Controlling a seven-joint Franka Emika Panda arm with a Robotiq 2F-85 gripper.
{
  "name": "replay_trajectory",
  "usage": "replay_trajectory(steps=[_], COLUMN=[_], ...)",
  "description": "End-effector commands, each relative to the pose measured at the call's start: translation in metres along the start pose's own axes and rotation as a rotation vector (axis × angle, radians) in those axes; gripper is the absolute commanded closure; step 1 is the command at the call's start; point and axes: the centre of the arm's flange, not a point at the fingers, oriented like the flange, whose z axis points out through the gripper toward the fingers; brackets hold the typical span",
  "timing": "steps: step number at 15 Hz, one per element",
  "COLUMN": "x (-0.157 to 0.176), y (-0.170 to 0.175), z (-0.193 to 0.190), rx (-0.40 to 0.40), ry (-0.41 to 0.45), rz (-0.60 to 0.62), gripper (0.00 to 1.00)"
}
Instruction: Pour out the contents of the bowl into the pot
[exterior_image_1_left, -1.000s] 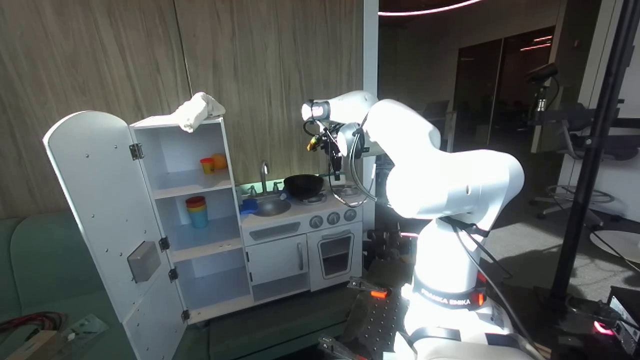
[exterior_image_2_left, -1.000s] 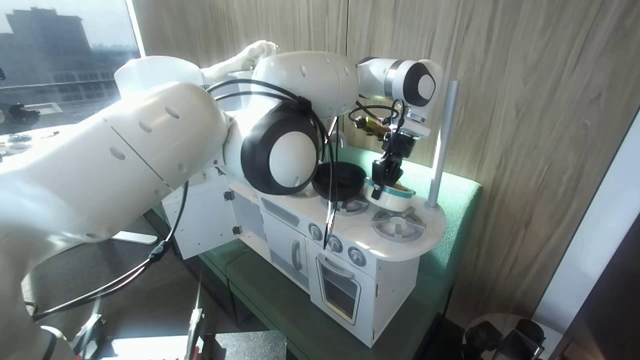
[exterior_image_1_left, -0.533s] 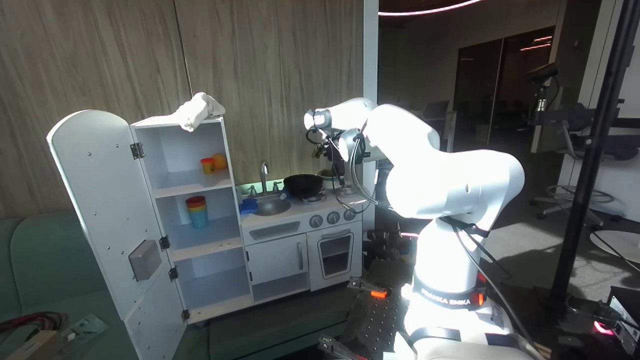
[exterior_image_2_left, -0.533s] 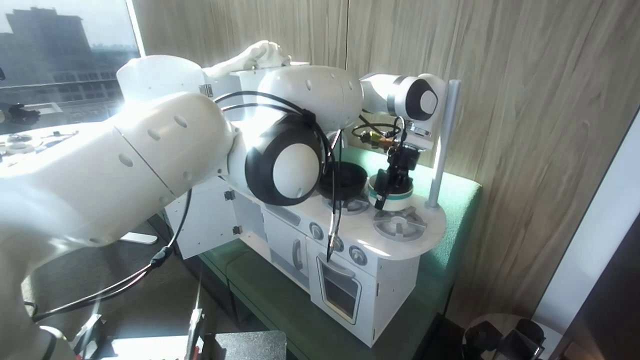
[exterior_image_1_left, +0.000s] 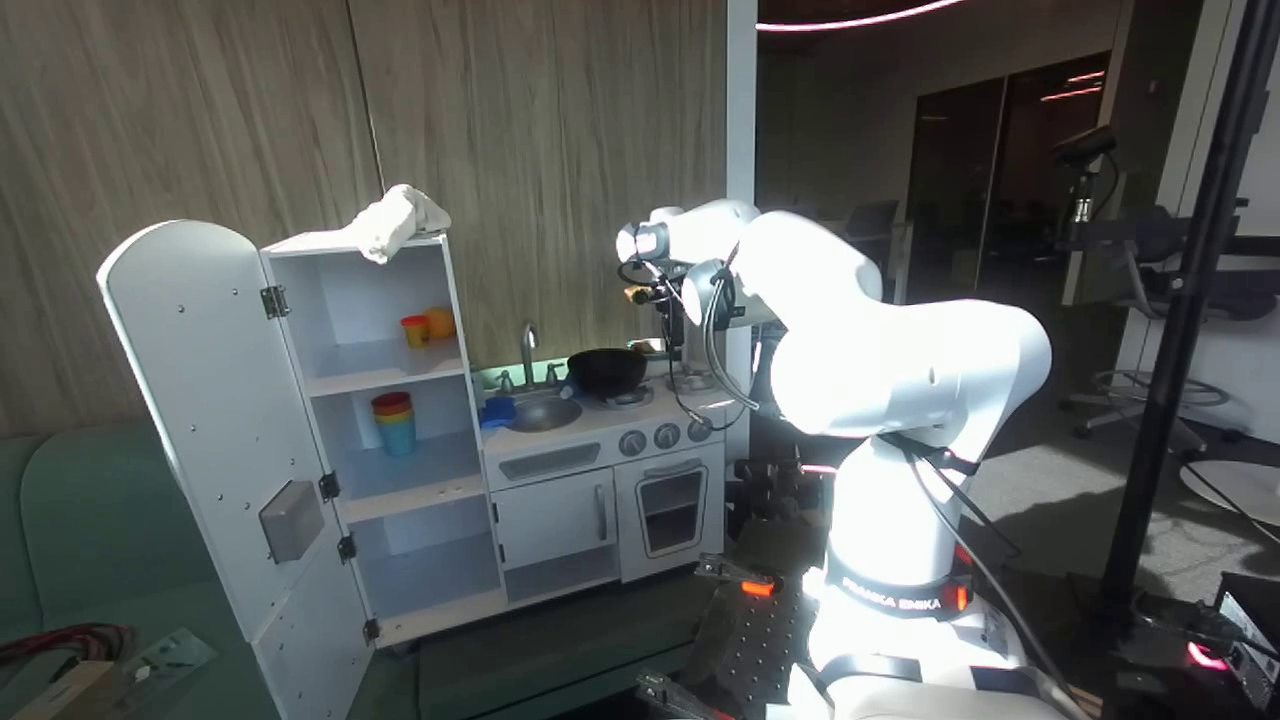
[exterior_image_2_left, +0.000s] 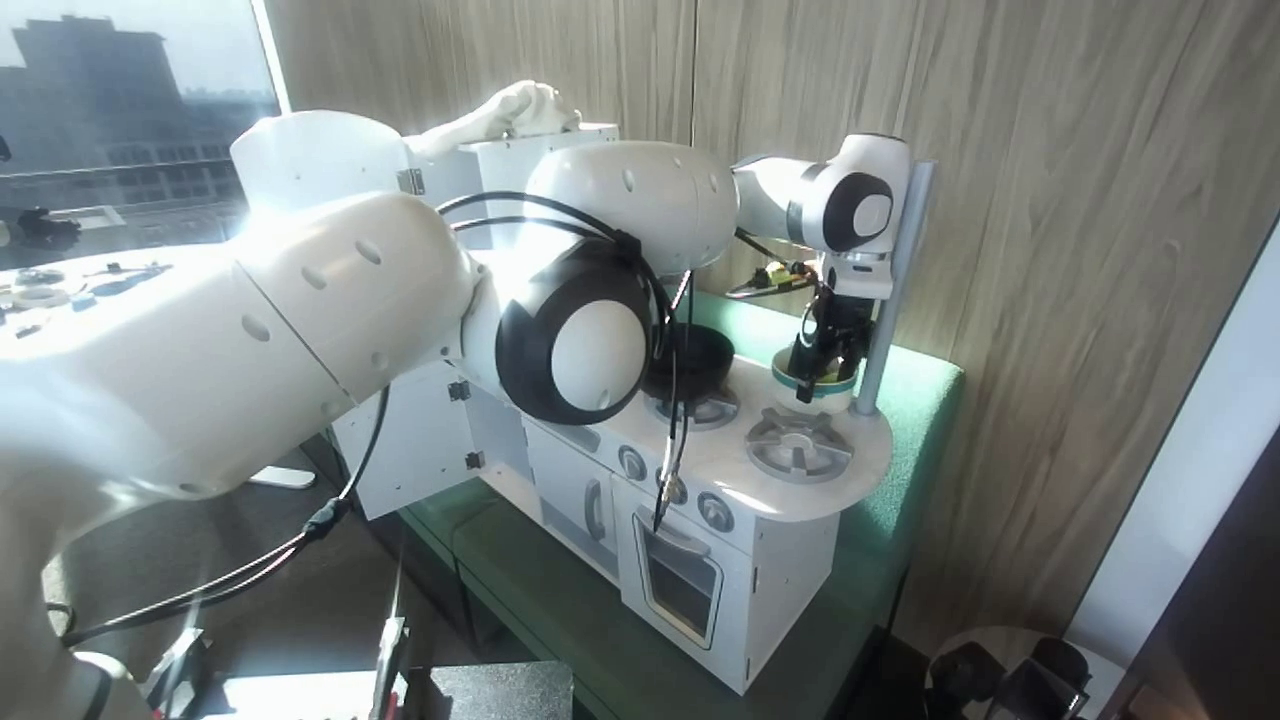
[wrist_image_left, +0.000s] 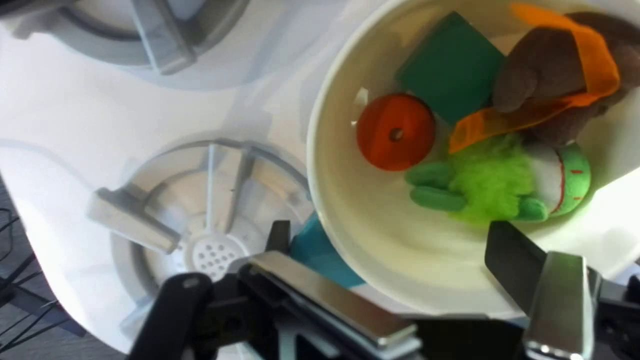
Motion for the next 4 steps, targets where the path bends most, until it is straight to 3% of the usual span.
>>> replay_trajectory(steps=[1,4], x=[0.017,0.013], y=[0.068,0.056], z=[0.002,-0.004], rx=[0.180,0.295], ry=[-0.052,-0.080], rz=[0.051,0.088], gripper=[0.00,0.00])
